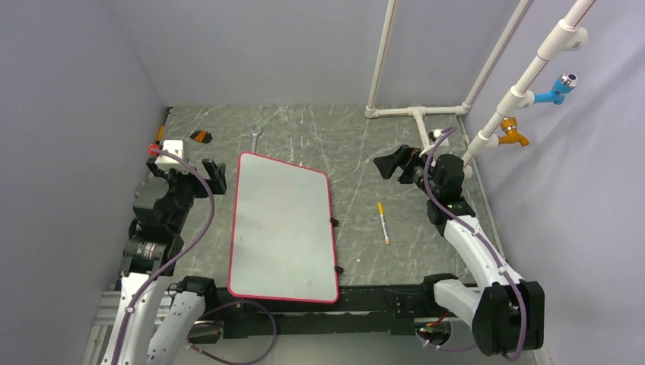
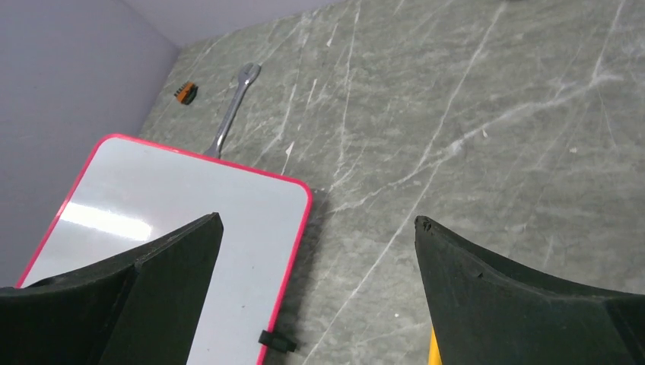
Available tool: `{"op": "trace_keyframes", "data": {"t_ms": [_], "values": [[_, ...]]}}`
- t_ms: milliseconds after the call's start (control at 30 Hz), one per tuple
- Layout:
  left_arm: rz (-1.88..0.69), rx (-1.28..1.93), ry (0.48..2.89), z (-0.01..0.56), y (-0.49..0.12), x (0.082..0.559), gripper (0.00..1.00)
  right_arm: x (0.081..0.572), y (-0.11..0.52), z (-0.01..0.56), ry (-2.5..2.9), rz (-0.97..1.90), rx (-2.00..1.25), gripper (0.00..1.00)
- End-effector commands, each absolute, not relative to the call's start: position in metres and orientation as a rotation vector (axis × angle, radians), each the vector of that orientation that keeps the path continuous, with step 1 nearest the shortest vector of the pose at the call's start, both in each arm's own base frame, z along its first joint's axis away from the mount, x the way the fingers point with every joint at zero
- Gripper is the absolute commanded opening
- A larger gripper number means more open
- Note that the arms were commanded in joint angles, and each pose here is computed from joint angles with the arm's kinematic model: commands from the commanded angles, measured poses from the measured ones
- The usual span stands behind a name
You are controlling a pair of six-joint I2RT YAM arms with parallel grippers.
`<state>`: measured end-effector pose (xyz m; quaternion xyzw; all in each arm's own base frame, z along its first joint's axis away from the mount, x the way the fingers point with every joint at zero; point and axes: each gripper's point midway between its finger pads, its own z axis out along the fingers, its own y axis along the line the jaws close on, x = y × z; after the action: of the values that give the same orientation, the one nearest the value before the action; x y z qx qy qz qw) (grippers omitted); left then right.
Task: Write a sentence on the whiteboard
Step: Adjust the whiteboard at the center of the board.
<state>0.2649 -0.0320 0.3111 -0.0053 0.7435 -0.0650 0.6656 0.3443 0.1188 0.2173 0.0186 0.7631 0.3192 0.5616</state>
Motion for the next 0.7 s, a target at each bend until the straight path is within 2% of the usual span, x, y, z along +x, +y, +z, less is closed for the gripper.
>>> {"op": "trace_keyframes", "data": {"t_ms": [0,200,400,667], "values": [[-0.167,-0.008,1.608,0.332,-0.034,0.261,0.99,0.337,0.114,0.217,1.847,0.737,0.114,1.00],[-0.163,-0.025,1.604,0.333,-0.032,0.260,0.99,0.323,0.101,0.188,2.064,0.518,0.211,1.00],[-0.170,-0.026,1.599,0.335,-0.032,0.258,0.99,0.310,0.118,0.179,2.209,0.473,0.153,1.00],[-0.183,-0.016,1.613,0.334,-0.035,0.260,0.99,0.292,0.119,0.135,2.380,0.391,0.157,1.00]]}}
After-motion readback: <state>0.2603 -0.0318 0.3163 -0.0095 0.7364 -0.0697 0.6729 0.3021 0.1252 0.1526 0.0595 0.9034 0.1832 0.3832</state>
